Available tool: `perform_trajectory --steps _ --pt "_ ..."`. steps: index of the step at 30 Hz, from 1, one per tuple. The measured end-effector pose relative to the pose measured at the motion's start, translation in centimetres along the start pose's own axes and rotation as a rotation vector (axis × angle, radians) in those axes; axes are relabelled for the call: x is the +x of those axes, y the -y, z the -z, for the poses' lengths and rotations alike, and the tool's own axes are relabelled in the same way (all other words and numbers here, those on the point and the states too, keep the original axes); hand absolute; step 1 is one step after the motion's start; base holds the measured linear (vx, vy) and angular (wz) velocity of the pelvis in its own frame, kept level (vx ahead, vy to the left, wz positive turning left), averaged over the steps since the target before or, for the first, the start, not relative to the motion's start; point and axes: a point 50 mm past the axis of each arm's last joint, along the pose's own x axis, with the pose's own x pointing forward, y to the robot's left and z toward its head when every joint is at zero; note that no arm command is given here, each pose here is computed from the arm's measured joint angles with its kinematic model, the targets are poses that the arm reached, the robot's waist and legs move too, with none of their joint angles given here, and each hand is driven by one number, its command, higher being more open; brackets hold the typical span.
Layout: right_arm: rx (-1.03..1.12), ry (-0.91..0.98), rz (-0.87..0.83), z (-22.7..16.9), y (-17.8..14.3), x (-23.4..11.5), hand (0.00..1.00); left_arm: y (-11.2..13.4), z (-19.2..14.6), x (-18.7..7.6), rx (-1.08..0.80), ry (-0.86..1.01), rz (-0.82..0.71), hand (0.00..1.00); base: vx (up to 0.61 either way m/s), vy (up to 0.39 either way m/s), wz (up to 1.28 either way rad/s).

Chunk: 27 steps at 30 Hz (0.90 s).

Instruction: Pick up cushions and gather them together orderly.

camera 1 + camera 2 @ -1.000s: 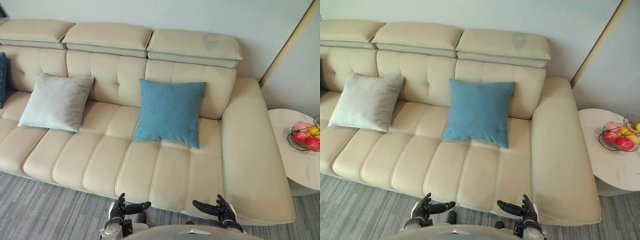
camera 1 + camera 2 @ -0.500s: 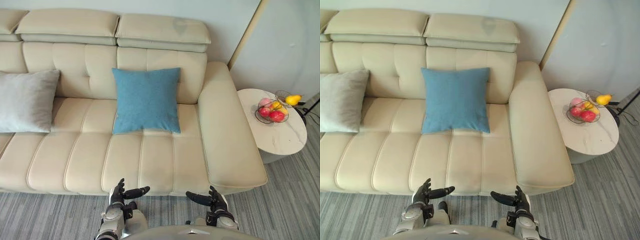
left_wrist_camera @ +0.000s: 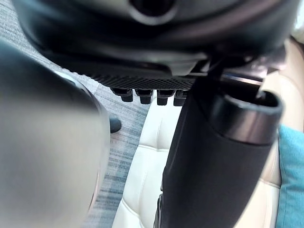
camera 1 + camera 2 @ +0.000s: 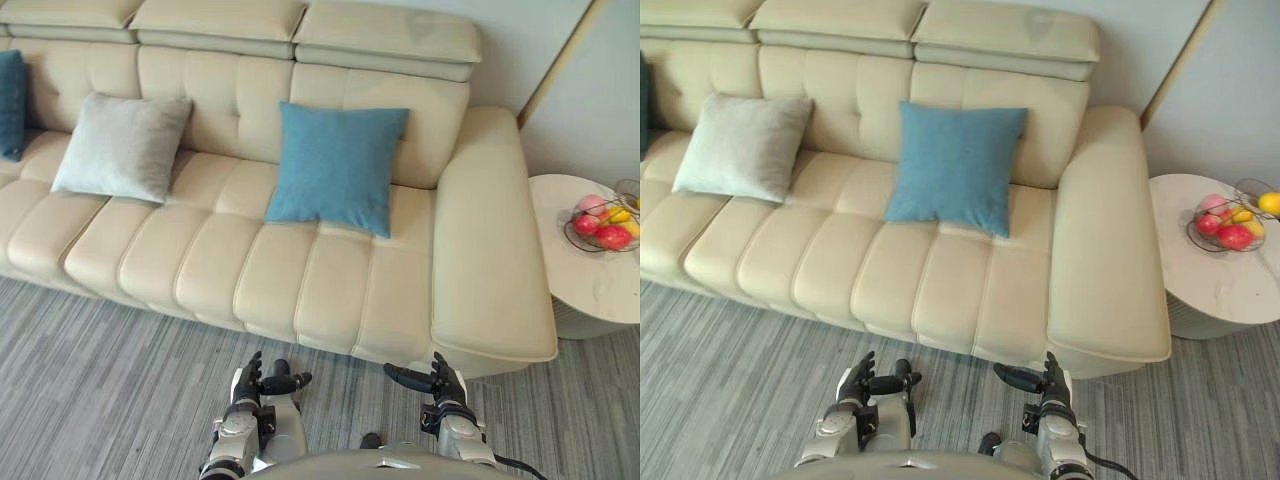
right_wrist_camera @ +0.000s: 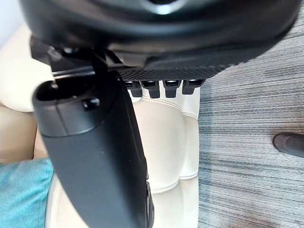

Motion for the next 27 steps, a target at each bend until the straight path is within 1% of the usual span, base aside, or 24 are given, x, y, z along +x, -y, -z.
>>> perform_trajectory --steps 4,7,8,11,17,23,24,27 --pt "-0.009 -0.013 0.010 0.4 0.5 -0.1 1.00 -0.2 -0.1 0.0 0.015 0.002 -0.007 1.00 -0.05 0.085 0.35" --pt "-0.013 -0.048 0.006 1.2 0.4 -0.2 1.00 0.0 0.4 0.0 0.033 -0.014 -0.003 1.00 -0.08 0.255 0.09" --pt "0.002 -0.077 -0.013 1.8 -0.3 -0.4 1.00 -0.5 0.6 0.0 0.039 -0.023 -0.014 1.00 -0.09 0.252 0.00" --pt "0.040 -0.143 -0.035 3.5 -1.3 -1.1 1.00 -1.6 1.3 -0.3 0.056 -0.045 -0.040 1.00 -0.04 0.217 0.08" --pt "0.102 -0.222 0.048 5.2 0.4 -1.4 1.00 -1.8 2.9 -0.6 0.099 -0.113 -0.040 1.00 0.03 0.046 0.03" --pt "0.130 -0.276 0.079 6.2 0.9 -1.7 1.00 -2.4 3.9 -0.8 0.087 -0.159 -0.060 1.00 0.10 -0.024 -0.11" --pt "0.148 -0.292 0.149 5.7 3.3 -0.8 1.00 -2.9 4.6 -0.9 0.084 -0.201 -0.075 1.00 0.05 -0.014 -0.02" --pt "0.148 -0.292 0.149 5.7 3.3 -0.8 1.00 -2.9 4.6 -0.9 0.084 -0.201 -0.075 1.00 0.00 0.000 0.00"
